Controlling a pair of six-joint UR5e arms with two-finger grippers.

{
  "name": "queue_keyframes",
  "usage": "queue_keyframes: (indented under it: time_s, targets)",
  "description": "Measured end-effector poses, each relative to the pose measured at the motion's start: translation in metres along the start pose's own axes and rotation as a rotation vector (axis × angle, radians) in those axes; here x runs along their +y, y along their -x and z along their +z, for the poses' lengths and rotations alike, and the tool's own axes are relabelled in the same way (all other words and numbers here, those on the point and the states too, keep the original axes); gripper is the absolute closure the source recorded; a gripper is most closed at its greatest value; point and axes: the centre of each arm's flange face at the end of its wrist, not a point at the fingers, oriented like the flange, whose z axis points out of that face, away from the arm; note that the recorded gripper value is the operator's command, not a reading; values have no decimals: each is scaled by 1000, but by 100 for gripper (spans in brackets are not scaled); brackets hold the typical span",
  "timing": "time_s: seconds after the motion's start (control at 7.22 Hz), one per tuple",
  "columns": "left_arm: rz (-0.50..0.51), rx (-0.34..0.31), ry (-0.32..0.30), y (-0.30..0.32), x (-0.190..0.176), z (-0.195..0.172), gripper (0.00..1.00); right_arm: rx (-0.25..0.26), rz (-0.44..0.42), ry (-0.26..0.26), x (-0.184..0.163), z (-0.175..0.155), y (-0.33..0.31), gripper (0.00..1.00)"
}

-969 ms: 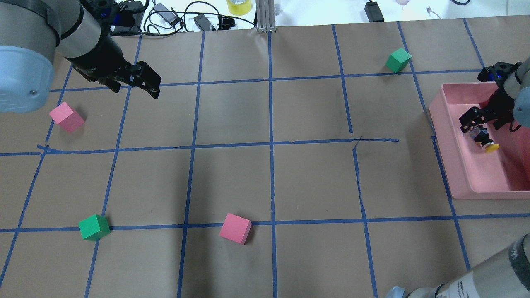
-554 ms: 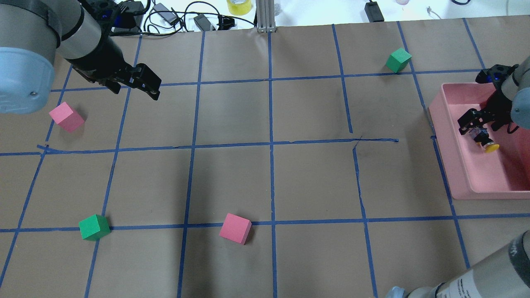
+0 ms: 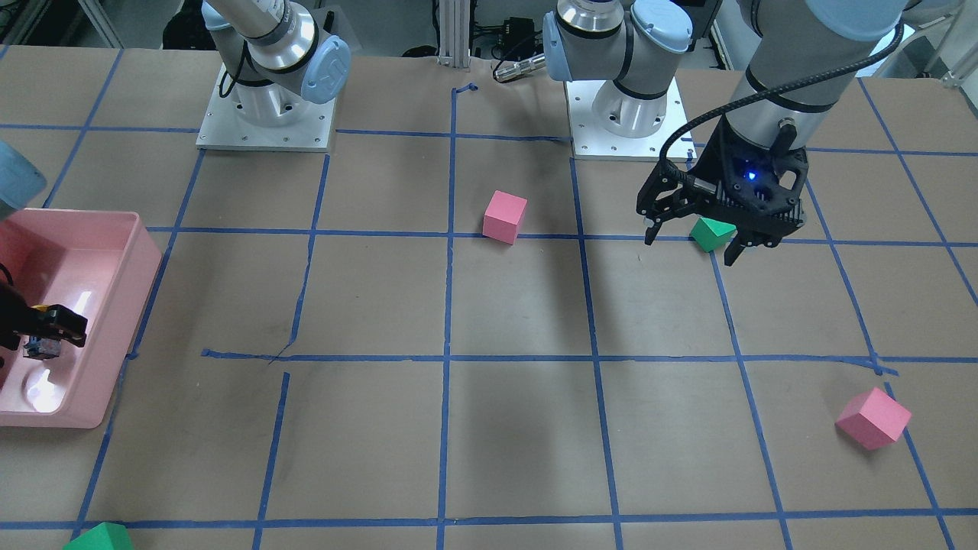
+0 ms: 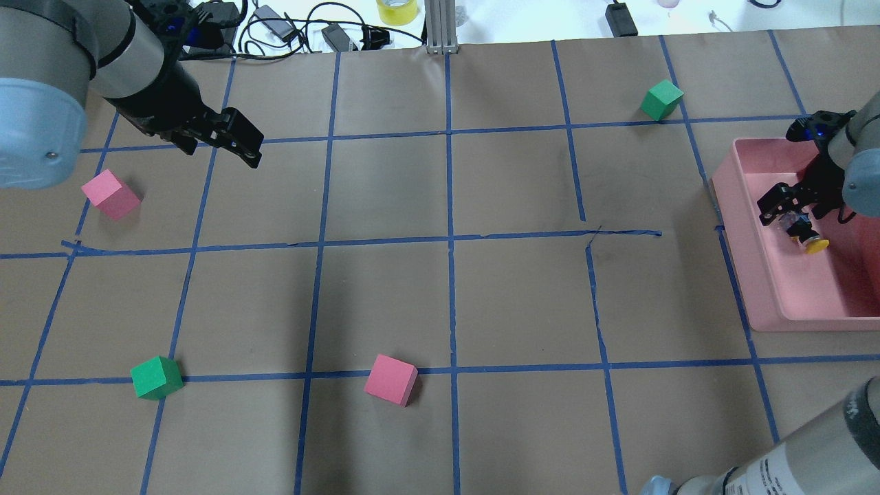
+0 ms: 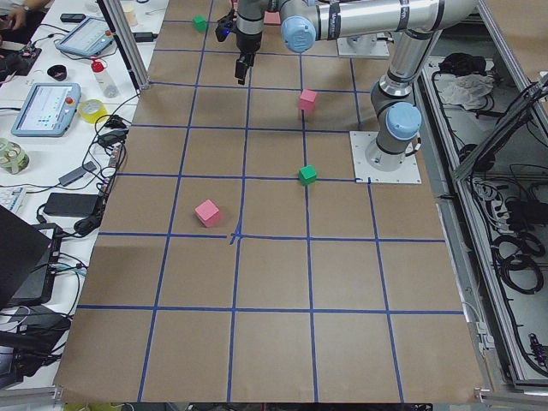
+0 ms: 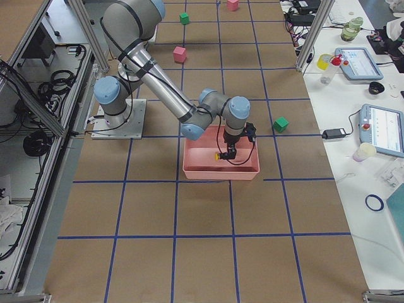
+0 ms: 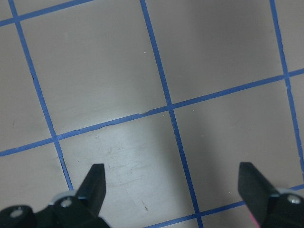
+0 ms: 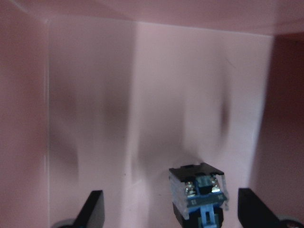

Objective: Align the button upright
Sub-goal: 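Lower the right gripper into the bin and close on the button body, then lift the button out of the pink bin with the right gripper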

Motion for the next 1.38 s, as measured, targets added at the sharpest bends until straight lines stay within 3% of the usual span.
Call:
queue_keyframes:
  time_s: [0.14, 0.28, 0.69, 0.97, 1.25, 1.38]
  targets:
    - [11, 2, -1, 0, 0, 1, 0, 0, 0, -1, -1, 5, 0, 0]
    - [13, 5, 0, 0, 0, 2, 0, -3, -1, 4, 1, 9, 2, 9]
    - [18, 19, 7, -3, 0, 8, 0, -7, -38, 10, 5, 13, 4, 67]
    - [25, 21, 14, -5, 1, 11, 0, -3, -72, 6, 4, 10, 3, 90]
    - [27, 19, 20, -6, 3, 12, 0, 14, -83, -16, -1, -5, -1, 97]
    - [28, 18, 20, -6, 4, 12, 0, 34, -83, -41, -7, -28, -5, 100]
